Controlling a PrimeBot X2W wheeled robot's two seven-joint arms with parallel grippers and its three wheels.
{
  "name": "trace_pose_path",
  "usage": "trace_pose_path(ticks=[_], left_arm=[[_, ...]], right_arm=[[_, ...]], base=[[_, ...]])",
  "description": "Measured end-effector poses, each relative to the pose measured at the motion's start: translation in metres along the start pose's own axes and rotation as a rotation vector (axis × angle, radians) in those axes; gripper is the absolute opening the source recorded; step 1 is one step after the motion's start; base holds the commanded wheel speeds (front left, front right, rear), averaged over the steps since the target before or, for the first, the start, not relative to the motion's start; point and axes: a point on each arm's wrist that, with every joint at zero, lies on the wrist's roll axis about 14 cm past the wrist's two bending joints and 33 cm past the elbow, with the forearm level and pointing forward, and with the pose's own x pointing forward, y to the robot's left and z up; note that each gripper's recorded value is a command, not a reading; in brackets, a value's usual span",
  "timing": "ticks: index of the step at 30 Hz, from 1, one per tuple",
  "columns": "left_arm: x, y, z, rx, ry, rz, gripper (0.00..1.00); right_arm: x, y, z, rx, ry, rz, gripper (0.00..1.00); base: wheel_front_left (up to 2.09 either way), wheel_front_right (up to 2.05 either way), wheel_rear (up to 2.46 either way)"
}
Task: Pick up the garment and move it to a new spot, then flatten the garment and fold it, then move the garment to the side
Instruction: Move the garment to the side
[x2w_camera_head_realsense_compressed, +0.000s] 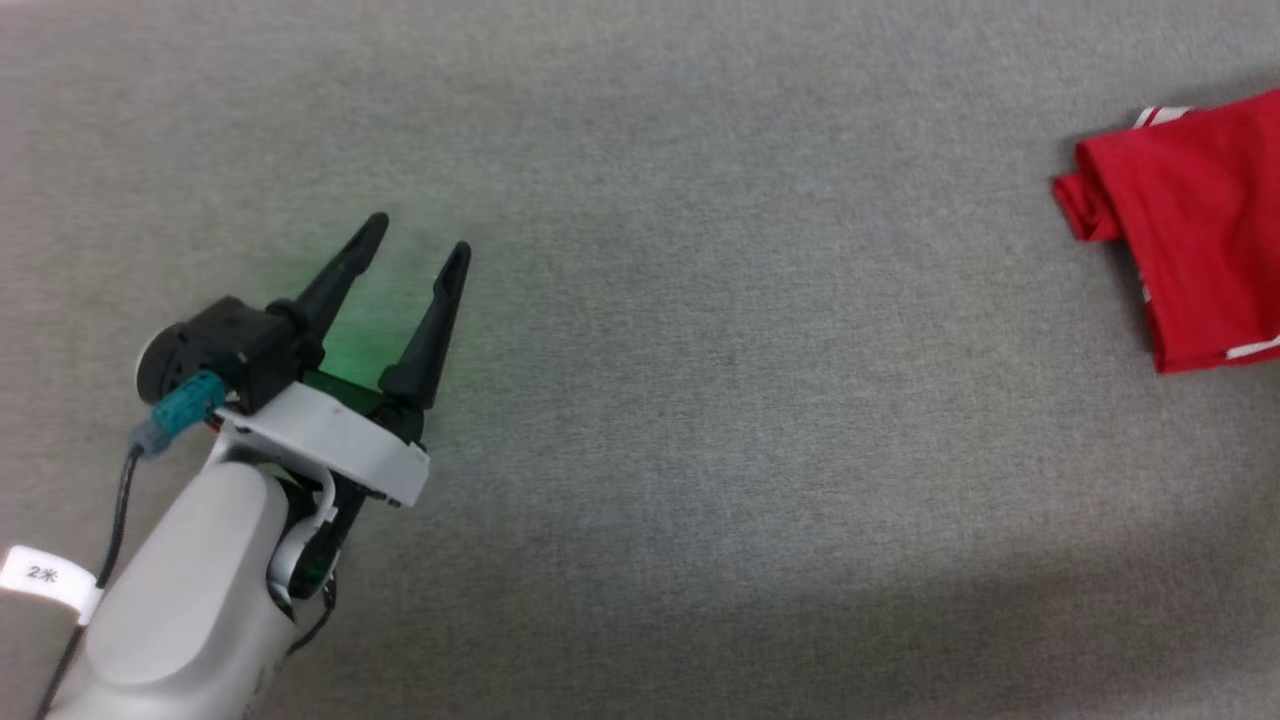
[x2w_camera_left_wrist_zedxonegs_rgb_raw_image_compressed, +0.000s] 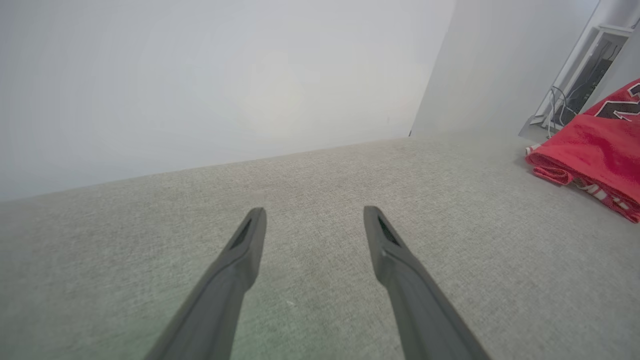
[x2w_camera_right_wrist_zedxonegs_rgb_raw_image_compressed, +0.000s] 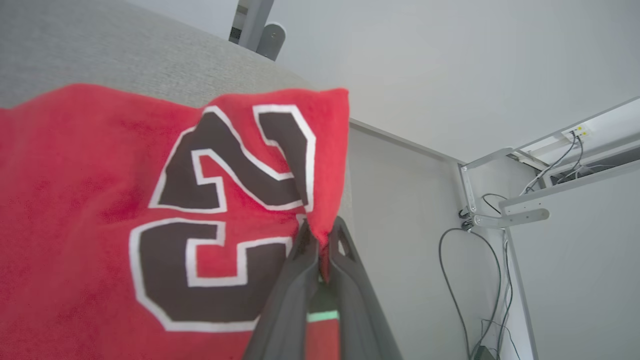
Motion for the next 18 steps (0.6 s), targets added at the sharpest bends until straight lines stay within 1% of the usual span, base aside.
trace_pose_path(ticks=[9, 15, 18], left_arm=[[0.024, -0.014, -0.024, -0.023, 0.030, -0.071, 1.00], [0.037, -0.020, -0.036, -0.031, 0.043, -0.106, 1.00], [0.040, -0.021, -0.039, -0.032, 0.046, -0.115, 1.00]], right_arm=[[0.008, -0.037, -0.030, -0.025, 0.066, -0.120, 0.00], [0.017, -0.036, -0.051, -0.042, 0.111, -0.138, 0.00], [0.022, -0.032, -0.053, -0.047, 0.106, -0.137, 0.00]], base=[[0.00, 0.00, 0.00], [0.00, 0.00, 0.00], [0.00, 0.00, 0.00]])
